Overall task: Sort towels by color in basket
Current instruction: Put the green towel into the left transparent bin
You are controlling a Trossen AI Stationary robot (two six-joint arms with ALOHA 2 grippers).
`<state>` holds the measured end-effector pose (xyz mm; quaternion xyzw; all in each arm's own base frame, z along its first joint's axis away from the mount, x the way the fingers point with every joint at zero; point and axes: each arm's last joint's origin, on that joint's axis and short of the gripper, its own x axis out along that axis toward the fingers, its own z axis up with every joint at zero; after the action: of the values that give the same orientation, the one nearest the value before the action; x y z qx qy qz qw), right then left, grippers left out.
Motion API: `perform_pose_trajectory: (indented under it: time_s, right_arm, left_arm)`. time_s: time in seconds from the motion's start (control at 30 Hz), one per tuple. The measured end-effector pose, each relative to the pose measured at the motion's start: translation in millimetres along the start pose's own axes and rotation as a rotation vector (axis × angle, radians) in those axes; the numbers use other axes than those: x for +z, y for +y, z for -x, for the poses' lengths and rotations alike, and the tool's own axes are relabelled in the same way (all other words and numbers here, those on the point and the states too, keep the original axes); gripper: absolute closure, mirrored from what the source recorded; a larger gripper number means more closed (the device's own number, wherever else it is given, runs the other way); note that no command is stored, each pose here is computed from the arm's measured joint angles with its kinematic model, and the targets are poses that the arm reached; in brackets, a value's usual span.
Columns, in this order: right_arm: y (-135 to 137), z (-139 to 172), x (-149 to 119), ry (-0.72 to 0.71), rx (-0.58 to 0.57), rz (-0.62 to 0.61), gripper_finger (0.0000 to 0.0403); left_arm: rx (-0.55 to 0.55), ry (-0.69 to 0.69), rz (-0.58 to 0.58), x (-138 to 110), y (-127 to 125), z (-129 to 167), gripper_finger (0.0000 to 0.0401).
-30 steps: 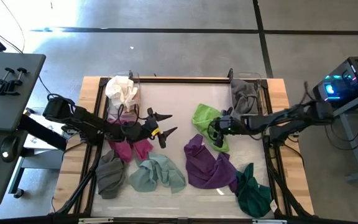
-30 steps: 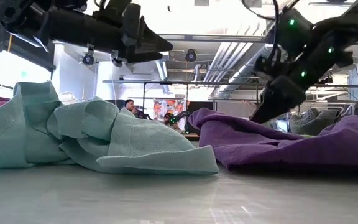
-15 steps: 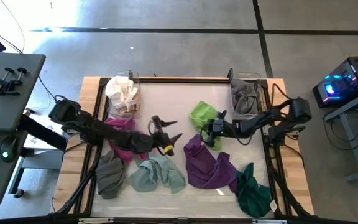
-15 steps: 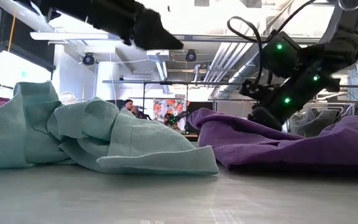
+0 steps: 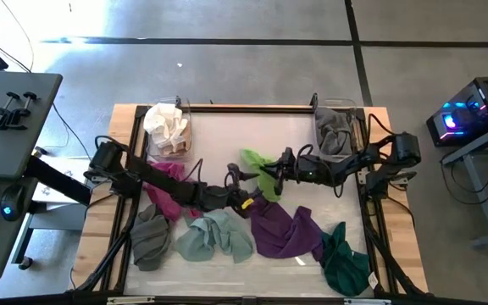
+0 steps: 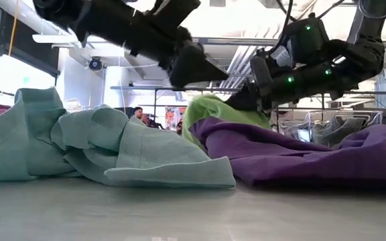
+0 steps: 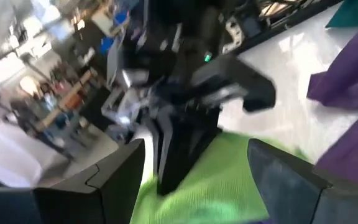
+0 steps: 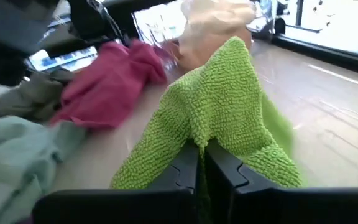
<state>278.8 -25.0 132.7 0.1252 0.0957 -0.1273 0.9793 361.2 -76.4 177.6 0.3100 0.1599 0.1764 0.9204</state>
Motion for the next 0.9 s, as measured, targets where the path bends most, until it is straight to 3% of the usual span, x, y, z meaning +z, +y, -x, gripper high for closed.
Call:
perform_pose_trajectory:
  time_s: [0.23,0.37,0.43,0.73,0.9]
  right_arm:
    - [14,2,4,-0.057,0.088,-0.004,0.0396]
    - [19,3,5,-0.082,0.091,-0.004,0.0396]
    - [21,4,7,-0.098,0.097,-0.006,0.0396]
    - [35,9,14,-0.204,0.166,0.01,0.0396]
    - [38,10,14,-0.205,0.184,0.024,0.0396]
  left_arm:
    - [0.024,0.042,-0.107,-6,-5,-17,0.0128]
    - [0.173,0.154,-0.032,-17,-1,-23,0.0128]
    - [0.197,0.177,-0.003,-21,-1,-26,0.0128]
    - [0.175,0.169,0.145,-28,-2,-32,0.0128]
    - [0.075,0.127,0.173,-27,-5,-32,0.0157]
